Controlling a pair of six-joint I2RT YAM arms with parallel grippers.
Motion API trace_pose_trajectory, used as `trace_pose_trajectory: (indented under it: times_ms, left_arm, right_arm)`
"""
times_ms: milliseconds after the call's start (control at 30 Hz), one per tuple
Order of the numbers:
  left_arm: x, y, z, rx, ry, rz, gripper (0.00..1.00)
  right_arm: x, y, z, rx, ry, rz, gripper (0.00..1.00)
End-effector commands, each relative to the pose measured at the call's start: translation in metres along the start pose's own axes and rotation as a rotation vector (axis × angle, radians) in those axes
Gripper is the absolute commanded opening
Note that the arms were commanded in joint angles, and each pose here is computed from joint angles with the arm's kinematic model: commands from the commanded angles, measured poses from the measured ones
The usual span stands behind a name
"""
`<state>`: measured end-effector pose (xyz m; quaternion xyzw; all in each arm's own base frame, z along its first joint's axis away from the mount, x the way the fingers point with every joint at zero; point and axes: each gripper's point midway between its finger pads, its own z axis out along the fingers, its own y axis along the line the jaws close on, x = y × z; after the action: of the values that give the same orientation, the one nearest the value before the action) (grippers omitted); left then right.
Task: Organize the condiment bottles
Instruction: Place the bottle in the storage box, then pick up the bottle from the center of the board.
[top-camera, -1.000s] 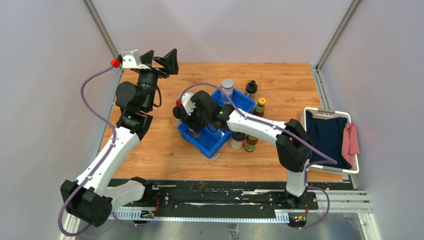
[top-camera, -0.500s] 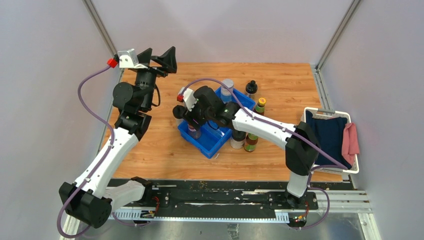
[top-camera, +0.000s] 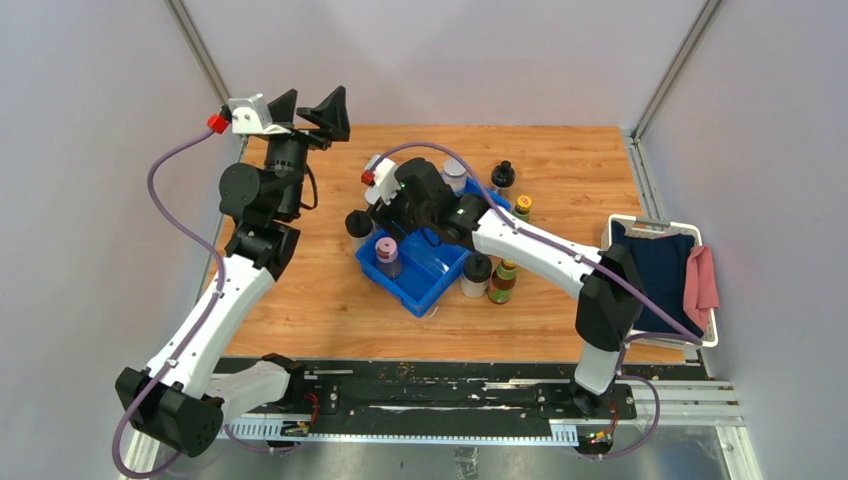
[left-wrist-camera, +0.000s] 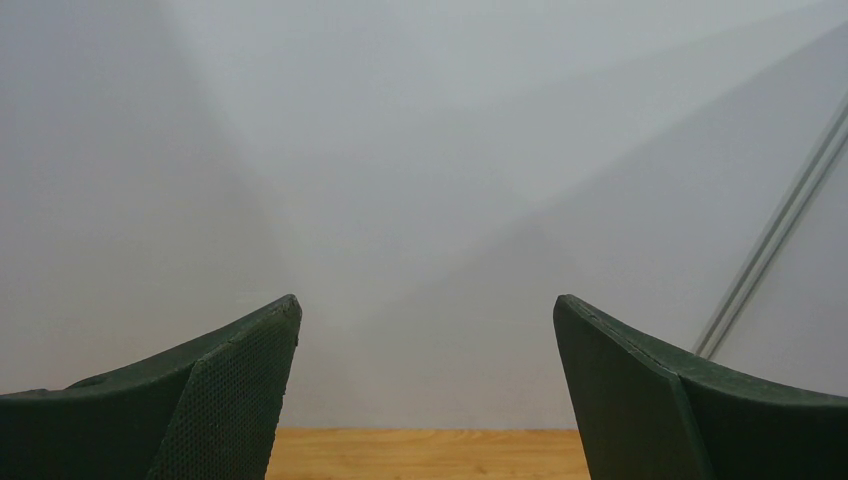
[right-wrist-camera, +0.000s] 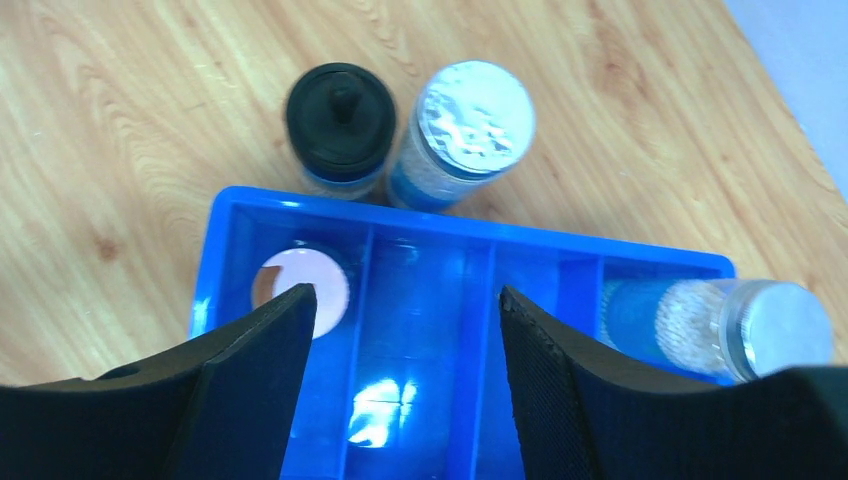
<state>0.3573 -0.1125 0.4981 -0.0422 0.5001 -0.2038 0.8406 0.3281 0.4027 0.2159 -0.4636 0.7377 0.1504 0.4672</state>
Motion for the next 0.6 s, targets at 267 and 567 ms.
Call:
trace_pose_trajectory:
  times_ms: [267, 567]
  left_arm:
    - [0.003, 0.030, 0.046, -0.092, 0.047, 0.195, 1.00]
    - [0.071, 0.089, 0.085, -0.155, 0.226, 0.217, 1.00]
  right_arm:
    - [-0.016, -0.080, -0.040, 0.211, -0.047, 0.031, 0.71]
    - [-0.016, -0.109, -0.053, 0.200, -0.101, 0.069, 0.72]
